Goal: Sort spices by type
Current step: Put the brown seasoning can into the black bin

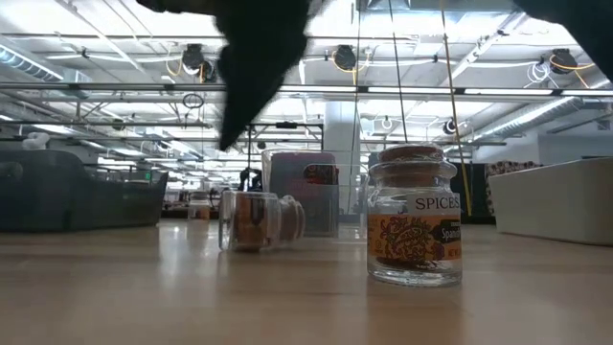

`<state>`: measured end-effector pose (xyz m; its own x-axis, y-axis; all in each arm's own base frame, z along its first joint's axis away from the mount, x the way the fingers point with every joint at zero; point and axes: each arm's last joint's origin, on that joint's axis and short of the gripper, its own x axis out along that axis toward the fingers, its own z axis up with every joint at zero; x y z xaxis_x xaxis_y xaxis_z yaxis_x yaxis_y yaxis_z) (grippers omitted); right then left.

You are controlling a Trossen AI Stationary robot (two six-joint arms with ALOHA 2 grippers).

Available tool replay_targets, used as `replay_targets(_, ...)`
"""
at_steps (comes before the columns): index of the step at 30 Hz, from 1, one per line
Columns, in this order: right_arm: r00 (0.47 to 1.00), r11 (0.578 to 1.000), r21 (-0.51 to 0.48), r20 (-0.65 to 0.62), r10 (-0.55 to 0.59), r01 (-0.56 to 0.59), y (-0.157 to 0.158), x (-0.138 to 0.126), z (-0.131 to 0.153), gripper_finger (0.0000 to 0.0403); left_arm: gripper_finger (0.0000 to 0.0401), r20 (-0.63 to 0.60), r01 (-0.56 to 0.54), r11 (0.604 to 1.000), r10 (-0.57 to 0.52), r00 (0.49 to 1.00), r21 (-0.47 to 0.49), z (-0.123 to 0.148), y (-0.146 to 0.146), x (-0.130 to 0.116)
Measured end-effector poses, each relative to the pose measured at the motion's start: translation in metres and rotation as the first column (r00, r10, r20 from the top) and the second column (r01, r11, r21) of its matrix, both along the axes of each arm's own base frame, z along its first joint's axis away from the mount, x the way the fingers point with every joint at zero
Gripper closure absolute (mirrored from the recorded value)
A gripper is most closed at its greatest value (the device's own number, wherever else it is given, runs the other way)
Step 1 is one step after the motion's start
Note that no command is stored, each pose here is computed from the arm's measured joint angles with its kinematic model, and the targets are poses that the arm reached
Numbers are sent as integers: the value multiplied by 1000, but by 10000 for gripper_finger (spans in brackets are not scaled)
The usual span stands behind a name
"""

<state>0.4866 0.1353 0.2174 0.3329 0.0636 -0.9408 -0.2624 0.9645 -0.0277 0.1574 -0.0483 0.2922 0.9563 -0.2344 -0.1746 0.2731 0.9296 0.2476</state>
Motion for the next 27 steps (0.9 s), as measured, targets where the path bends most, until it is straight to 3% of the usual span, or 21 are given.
replay_targets(4,993,1000,-26,-118,-17,14,17,-17,-3,165,169,-29,7,1000,-8,1000,-27,-2,-1,1)
replay_targets(8,979,984,-170,-184,-93,62,33,-39,2,165,169,-105,-19,993,7,994,-117,-13,-3,6)
replay_targets(11,982,972,-217,-140,-127,95,50,-52,16,165,169,-205,-33,985,-2,979,-167,-32,-10,13)
replay_targets(14,995,981,-177,-57,-87,75,72,-57,25,165,169,-282,-19,989,-24,959,-148,-47,-19,20)
replay_targets(18,997,985,-165,-38,-62,55,89,-62,22,165,169,-244,12,988,-50,968,-155,-49,-28,31)
replay_targets(21,996,984,-161,-22,-82,77,93,-64,23,165,169,-216,41,974,-90,972,-223,-49,-37,38)
replay_targets(27,994,975,-196,55,-98,107,114,-75,25,165,169,-366,104,948,-215,906,-299,-75,-67,42)
